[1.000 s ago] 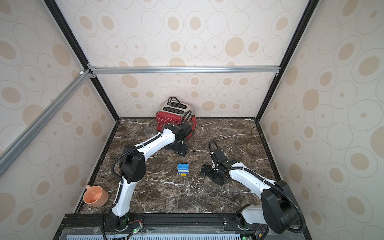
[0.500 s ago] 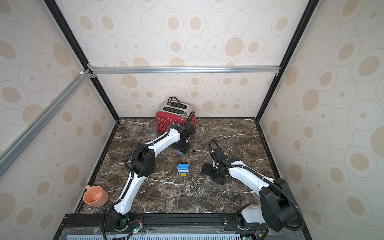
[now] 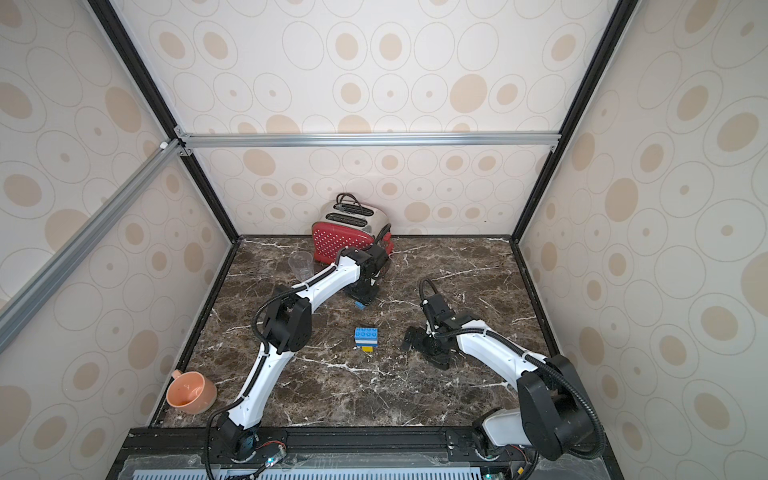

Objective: Assemble a carrot with lego
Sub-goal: Pick up the lego brick from the center of the board.

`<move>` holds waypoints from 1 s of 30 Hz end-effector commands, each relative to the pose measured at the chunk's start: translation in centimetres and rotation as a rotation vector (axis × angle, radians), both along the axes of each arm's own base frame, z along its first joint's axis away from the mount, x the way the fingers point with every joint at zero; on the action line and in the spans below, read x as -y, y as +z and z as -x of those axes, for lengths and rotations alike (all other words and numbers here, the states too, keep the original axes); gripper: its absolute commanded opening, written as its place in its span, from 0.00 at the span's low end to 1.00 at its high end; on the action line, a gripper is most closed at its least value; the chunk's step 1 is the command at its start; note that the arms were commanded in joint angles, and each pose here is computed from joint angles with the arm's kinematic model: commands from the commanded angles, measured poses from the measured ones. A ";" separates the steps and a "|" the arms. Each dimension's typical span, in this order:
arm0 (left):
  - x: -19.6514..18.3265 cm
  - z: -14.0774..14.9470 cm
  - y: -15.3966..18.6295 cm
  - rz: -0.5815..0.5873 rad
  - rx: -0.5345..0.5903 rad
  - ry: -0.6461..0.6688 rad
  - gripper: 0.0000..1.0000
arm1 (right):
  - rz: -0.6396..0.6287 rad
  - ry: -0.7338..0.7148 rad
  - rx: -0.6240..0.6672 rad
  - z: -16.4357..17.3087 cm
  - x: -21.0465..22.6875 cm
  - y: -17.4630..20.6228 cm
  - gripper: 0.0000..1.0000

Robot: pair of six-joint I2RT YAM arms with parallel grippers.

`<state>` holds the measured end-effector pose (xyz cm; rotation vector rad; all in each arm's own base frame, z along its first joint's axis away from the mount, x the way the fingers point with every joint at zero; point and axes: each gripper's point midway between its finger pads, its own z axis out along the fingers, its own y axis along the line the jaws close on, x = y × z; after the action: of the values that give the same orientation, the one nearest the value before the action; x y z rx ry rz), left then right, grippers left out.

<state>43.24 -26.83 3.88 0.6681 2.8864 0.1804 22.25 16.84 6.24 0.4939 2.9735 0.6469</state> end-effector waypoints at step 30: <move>-1.4 2.4 8.9 0.124 0.033 0.219 0.14 | -0.010 -0.018 0.020 0.3 0.7 0.9 0.99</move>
<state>42.11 -26.46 8.63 0.4274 2.9079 0.0806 22.49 16.75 7.16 0.4906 2.9377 0.6733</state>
